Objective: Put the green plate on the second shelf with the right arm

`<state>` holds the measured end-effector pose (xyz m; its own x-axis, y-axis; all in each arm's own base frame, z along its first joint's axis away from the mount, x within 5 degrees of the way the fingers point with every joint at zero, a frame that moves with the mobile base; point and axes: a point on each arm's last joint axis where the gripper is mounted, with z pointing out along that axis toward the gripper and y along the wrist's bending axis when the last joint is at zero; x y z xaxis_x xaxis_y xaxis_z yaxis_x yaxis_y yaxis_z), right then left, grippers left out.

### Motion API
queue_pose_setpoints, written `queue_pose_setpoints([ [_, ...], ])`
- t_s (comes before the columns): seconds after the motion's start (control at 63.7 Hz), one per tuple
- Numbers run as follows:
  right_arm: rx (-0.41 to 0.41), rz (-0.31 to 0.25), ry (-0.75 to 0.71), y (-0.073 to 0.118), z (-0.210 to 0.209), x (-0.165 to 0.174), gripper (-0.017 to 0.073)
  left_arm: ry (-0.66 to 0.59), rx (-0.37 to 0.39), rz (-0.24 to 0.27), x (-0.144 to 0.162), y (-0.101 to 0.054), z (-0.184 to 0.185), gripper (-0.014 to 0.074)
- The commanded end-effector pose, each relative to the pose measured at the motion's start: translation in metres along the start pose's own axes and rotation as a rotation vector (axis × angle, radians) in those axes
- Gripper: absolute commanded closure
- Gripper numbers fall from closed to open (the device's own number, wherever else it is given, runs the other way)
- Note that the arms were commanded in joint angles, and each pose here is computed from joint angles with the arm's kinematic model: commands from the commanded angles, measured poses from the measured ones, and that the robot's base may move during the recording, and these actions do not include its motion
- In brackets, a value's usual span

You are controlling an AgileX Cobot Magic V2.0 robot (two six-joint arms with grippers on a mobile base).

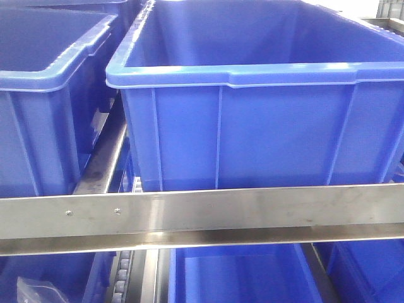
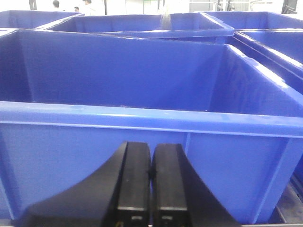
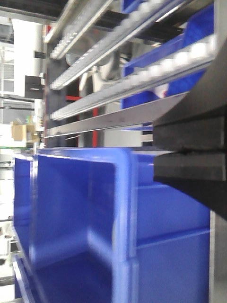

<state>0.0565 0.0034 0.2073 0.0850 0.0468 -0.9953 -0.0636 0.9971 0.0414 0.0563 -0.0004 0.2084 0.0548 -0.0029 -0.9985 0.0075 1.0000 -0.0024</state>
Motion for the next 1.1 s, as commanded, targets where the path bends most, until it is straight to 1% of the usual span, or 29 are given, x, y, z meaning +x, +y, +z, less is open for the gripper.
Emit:
queue_pose_setpoints([
  [0.0, 0.002, -0.007, -0.117, 0.0001, -0.0025, -0.0133, 0.0512, -0.066, 0.000, -0.005, 0.0045, 0.0001, -0.0005, 0.0463],
  [0.204, 0.001, -0.004, -0.058, 0.0001, -0.0022, -0.0080, 0.0512, -0.066, 0.000, -0.005, 0.0045, 0.0001, -0.0005, 0.0463],
  [0.251, 0.001, -0.012, -0.062, 0.0001, -0.0022, -0.0083, 0.0512, -0.066, 0.000, -0.005, 0.0045, 0.0001, -0.0005, 0.0463],
  [0.565, 0.001, -0.012, -0.105, 0.0002, -0.0025, -0.0122, 0.0512, -0.066, 0.000, -0.005, 0.0045, 0.0001, -0.0005, 0.0463],
  [0.816, 0.001, -0.020, -0.107, 0.0002, -0.0025, -0.0124, 0.0512, -0.066, 0.000, -0.005, 0.0045, 0.0001, -0.0005, 0.0463],
  [0.863, 0.000, -0.036, -0.107, 0.0003, -0.0025, -0.0124, 0.0512, -0.066, 0.000, -0.005, 0.0045, 0.0001, -0.0005, 0.0463],
  [0.879, 0.000, -0.033, -0.107, 0.0003, -0.0025, -0.0124, 0.0512, -0.066, 0.000, -0.005, 0.0045, 0.0001, -0.0005, 0.0463],
  [0.926, -0.001, -0.069, -0.107, 0.0006, -0.0025, -0.0124, 0.0512, -0.066, 0.000, -0.005, 0.0045, 0.0001, -0.0005, 0.0463],
  [0.957, -0.002, -0.082, -0.104, 0.0007, -0.0025, -0.0121, 0.0512, -0.066, 0.000, -0.005, 0.0045, 0.0001, -0.0005, 0.0463],
  [1.083, -0.002, -0.067, -0.097, 0.0006, -0.0024, -0.0115, 0.0512, -0.066, 0.000, -0.005, 0.0045, 0.0001, -0.0005, 0.0463],
])
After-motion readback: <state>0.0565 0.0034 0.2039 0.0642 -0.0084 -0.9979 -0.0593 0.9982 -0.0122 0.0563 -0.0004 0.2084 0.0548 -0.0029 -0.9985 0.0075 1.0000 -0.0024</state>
